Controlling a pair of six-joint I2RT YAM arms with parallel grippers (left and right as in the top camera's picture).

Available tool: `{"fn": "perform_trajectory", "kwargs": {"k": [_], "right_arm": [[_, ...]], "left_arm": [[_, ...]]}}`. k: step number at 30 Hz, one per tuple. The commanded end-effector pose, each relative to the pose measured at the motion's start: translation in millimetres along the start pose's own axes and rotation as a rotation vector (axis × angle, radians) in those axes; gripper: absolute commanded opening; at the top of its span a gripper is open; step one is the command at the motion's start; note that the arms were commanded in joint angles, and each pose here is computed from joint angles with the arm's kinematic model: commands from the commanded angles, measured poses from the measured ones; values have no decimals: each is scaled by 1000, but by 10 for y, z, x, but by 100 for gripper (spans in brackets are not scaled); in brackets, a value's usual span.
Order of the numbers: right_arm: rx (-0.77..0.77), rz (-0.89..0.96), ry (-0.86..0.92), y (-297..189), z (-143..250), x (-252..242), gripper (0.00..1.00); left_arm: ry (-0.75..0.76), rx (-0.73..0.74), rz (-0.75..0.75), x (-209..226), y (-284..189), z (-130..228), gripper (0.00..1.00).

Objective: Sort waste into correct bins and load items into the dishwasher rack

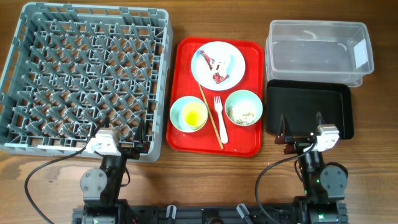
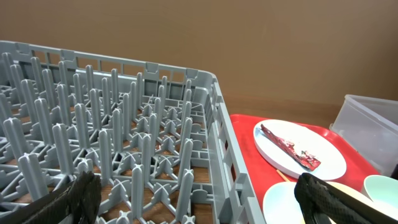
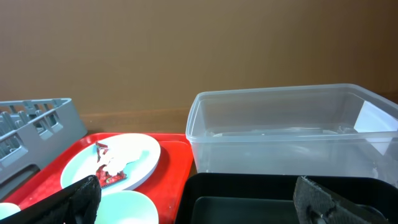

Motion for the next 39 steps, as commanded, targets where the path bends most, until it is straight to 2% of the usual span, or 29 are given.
{"fn": "perform_trajectory", "kwargs": {"k": [1,10,17,24,30,39], "right_arm": [[-9,-22,8,-6,-12,24,100],[-6,-21,9,-5,-8,23,100],[61,-17,65,15,11,27,100],[98,-31,62,97,-378,103,100],[227,-75,77,332,-653,197,100],[637,-164,103,925,-931,348,100]], "left_arm": [[20,0,-6,10,0,15,100],[17,-1,-6,10,0,14,100],[-88,7,-7,7,-6,-5,100],[-126,84,-36,-10,-33,-235,100],[-138,223,-65,-28,56,-506,100],[-172,559,-123,-34,346,-863,100]]}}
Point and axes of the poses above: each gripper's point midway between its finger pads, its own y axis out along the fingers, its own x axis along the line the jaws close on, z = x × y, the point moved 8 cm from there along -y, back along the fingers, and after that the axes turned 3 degrees about y, right-handed, at the moved point
